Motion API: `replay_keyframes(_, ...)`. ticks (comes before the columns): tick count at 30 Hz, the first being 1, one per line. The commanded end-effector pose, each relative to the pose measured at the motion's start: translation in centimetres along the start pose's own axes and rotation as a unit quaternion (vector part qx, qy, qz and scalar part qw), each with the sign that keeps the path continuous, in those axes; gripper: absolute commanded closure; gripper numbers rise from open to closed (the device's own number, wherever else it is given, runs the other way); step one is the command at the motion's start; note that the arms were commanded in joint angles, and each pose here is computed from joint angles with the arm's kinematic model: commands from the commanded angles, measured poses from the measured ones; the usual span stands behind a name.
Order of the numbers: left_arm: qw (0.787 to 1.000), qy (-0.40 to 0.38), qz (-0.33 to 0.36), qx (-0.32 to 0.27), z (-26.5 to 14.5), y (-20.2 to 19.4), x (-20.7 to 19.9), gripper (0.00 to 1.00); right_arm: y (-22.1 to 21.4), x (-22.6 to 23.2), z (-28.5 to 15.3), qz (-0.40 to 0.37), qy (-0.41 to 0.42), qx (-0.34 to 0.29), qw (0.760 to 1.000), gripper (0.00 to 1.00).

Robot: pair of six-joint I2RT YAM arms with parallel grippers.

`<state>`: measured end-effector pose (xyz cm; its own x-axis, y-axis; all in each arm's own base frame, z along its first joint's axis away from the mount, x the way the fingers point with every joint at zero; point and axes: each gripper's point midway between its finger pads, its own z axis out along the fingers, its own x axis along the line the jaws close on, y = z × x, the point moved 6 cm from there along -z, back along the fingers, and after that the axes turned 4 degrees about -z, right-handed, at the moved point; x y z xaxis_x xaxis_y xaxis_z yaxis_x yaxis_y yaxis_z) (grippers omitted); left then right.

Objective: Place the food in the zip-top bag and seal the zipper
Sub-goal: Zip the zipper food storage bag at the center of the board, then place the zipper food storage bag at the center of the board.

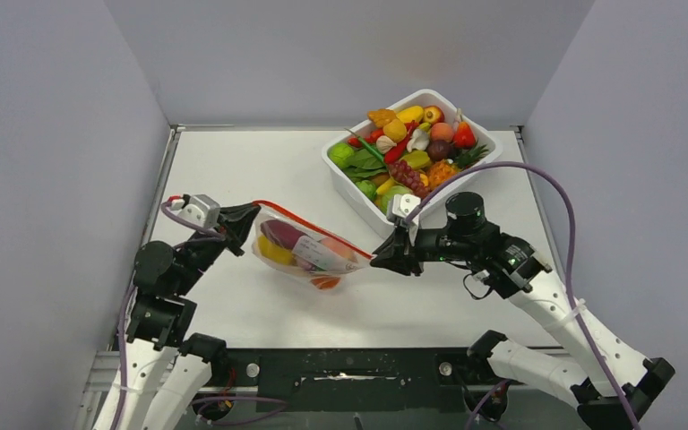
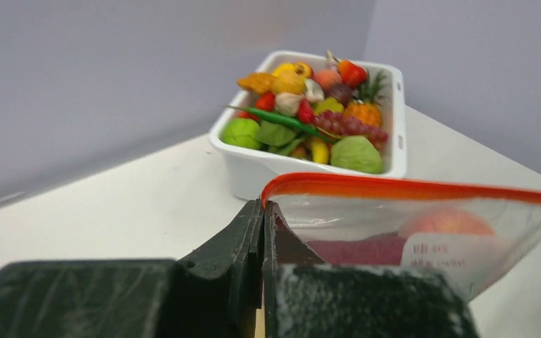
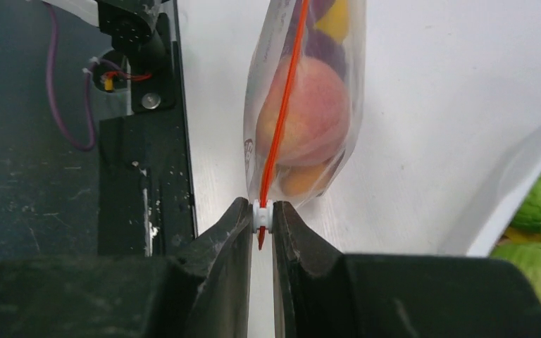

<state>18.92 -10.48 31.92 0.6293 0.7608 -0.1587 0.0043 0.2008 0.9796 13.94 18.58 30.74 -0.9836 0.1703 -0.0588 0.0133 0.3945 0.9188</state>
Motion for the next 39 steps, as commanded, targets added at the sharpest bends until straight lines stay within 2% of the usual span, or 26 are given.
replay_keyframes(1,0.987,0.125,0.072,-0.077,-2.1,5.1,1.9,1.0,2.6,1.4,3.2,0.027,0.07,-0.134,0.988,1.0)
replay_keyframes(5,0.974,0.203,0.083,-0.064,-2.7,4.3,3.9,1.0,1.7,1.9,6.5,0.03,0.054,-0.144,0.988,1.0)
replay_keyframes(7,0.969,0.232,0.077,-0.047,-2.5,3.3,4.9,1.0,0.9,1.1,7.6,0.061,0.031,-0.142,0.987,1.0)
replay_keyframes(12,0.964,0.256,0.065,-0.023,-1.6,1.1,6.3,1.0,-1.3,-1.5,9.2,0.116,-0.018,-0.101,0.988,1.0)
replay_keyframes(18,0.963,0.261,0.056,0.015,0.6,-1.6,7.8,1.0,-3.8,-6.2,8.6,0.193,-0.099,-0.117,0.969,0.94)
replay_keyframes(22,0.966,0.25,0.048,0.034,1.9,-2.7,8.2,1.0,-5.4,-7.4,9.8,0.211,-0.126,-0.102,0.964,0.86)
replay_keyframes(29,0.963,0.266,0.03,0.036,2.8,-2.4,8.7,1.0,-4.3,-9.3,8.3,0.211,-0.204,-0.087,0.952,0.53)
replay_keyframes(34,0.965,0.261,0.01,0.038,2.8,-0.8,8.0,0.8,-2.0,-9.3,5.4,0.191,-0.245,-0.09,0.946,0.31)
replay_keyframes(37,0.967,0.254,-0.018,0.028,2.4,0.3,7.1,0.68,-0.6,-8.9,3.4,0.193,-0.273,-0.098,0.937,0.23)
replay_keyframes(39,0.969,0.243,-0.033,0.024,2.2,1.0,6.4,0.49,0.2,-8.6,2.2,0.201,-0.287,-0.108,0.93,0.18)
